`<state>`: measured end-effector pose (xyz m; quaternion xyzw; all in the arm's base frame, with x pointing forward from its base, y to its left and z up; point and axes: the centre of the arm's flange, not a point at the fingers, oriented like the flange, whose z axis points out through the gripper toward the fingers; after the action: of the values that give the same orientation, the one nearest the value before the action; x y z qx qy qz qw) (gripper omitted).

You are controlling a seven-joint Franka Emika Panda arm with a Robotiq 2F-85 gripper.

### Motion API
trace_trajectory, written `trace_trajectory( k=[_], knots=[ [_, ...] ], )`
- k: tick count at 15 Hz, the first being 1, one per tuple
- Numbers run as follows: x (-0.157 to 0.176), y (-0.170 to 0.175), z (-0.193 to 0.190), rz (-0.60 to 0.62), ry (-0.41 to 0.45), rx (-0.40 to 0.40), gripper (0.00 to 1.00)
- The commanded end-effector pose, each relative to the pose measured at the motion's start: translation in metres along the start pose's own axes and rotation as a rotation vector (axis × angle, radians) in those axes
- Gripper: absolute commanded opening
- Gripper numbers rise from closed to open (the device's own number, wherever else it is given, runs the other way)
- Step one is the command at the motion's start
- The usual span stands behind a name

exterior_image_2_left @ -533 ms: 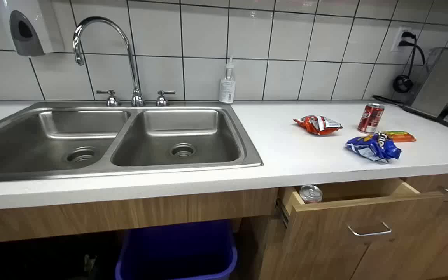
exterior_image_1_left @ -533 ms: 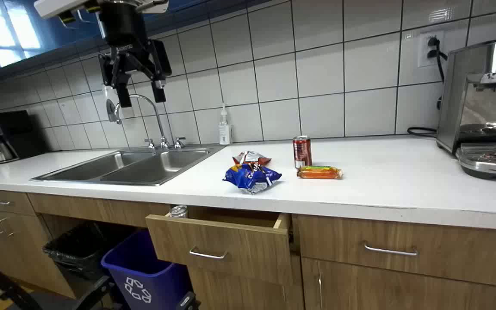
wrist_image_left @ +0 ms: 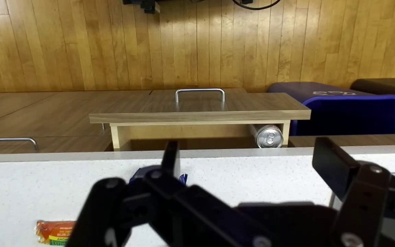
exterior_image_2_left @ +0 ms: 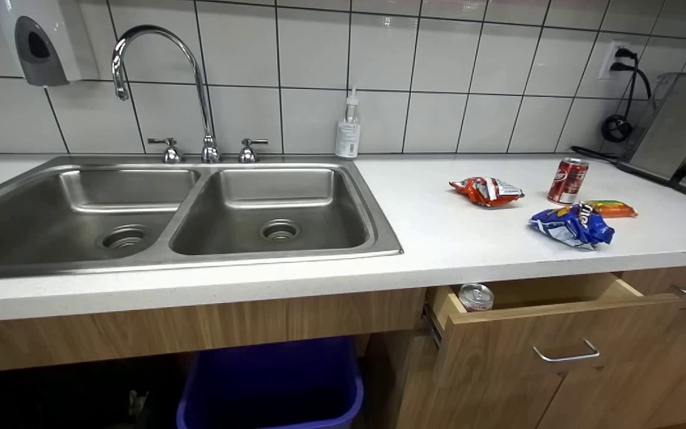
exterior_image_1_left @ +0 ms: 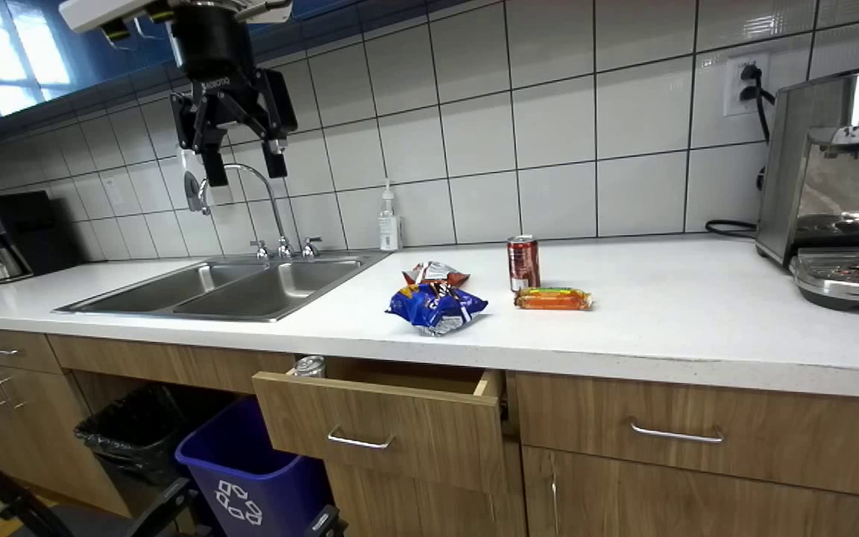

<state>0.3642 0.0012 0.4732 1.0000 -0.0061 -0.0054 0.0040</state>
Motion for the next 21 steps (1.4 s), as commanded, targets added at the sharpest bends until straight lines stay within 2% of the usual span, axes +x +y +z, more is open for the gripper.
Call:
trace_trajectory(
  k=[1,7,13,21],
  knots=[
    [0.000,0.000,0.000,0.000,0.000,0.000,1.00],
    [0.000,0.000,0.001,-0.003,0.004,-0.003,1.00],
    [0.001,-0.001,0.010,-0.029,0.052,-0.036,1.00],
    [0.008,0.001,0.030,-0.043,0.094,-0.024,1.00]
  ],
)
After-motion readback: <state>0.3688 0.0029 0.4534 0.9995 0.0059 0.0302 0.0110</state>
